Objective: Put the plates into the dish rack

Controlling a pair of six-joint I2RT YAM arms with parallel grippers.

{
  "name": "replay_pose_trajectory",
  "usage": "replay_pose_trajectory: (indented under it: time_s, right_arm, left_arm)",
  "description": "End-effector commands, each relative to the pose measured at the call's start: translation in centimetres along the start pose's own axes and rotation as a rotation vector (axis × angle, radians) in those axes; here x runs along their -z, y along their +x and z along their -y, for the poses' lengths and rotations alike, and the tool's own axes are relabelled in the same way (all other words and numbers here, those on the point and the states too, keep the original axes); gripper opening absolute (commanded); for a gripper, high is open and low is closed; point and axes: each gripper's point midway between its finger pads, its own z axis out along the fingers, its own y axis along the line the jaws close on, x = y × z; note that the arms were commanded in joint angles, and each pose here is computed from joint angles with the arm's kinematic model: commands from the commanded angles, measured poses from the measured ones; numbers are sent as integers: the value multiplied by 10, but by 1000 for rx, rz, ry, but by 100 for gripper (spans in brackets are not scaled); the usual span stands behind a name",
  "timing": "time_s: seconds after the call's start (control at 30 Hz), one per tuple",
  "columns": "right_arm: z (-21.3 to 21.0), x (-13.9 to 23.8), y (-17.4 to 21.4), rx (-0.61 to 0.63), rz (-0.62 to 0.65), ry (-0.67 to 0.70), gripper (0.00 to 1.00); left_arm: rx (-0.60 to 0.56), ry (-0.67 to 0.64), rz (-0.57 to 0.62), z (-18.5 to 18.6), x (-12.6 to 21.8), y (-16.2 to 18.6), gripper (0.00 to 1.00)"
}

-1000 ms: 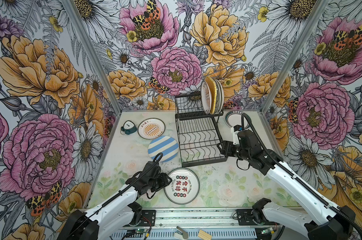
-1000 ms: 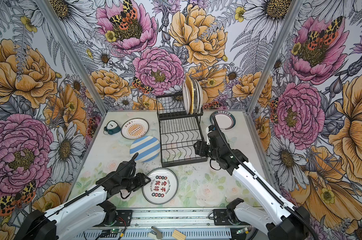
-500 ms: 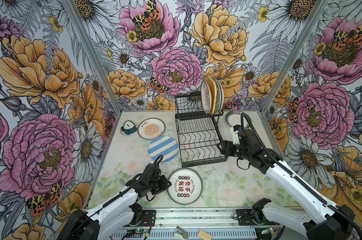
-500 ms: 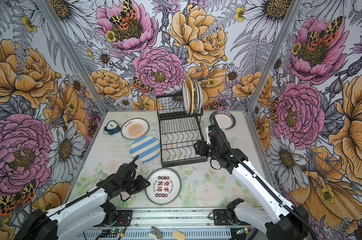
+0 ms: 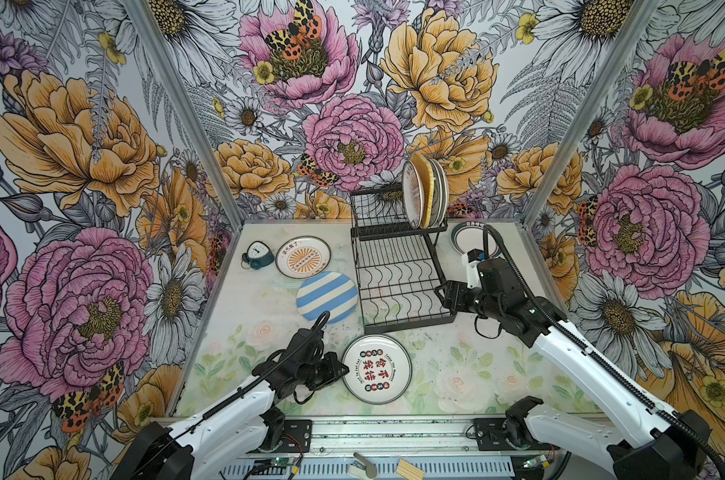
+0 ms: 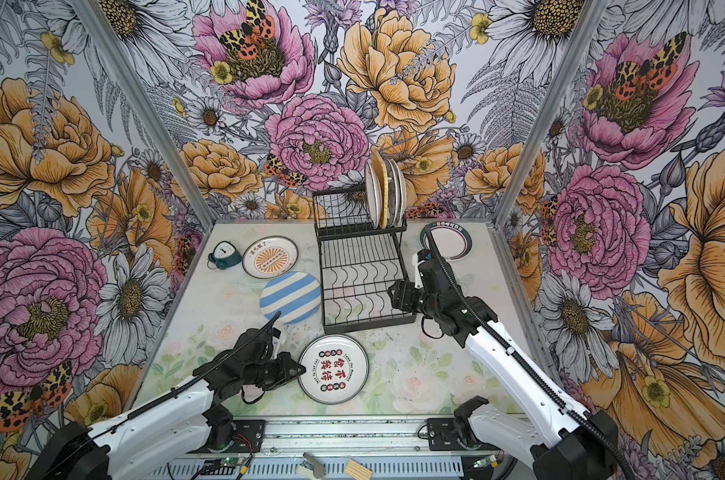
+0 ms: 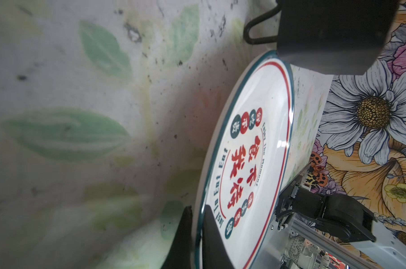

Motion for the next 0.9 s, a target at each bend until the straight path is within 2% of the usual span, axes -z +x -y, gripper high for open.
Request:
replay_pose_trajectory:
  time_s: [0.0, 0.27, 0.53, 0.67, 0.87]
  right_arm:
    - [-6, 6, -8, 11, 24, -23, 72]
    - [-7, 2, -3, 1, 2, -34, 72]
    - [-9, 3, -2, -8, -2, -45, 72]
    - [-9, 4, -1, -11, 0, -48, 72]
    - [-9, 6, 0, -13, 1, -53, 72]
  left_arm:
    - [15, -51, -52, -18, -1, 18, 0]
    - [-13, 37, -43, 9, 8, 16, 0]
    - [1, 11, -50, 13, 14, 15, 0]
    - [50, -26, -50, 6, 17, 17, 0]
    - [70, 26, -23, 16, 24, 15, 0]
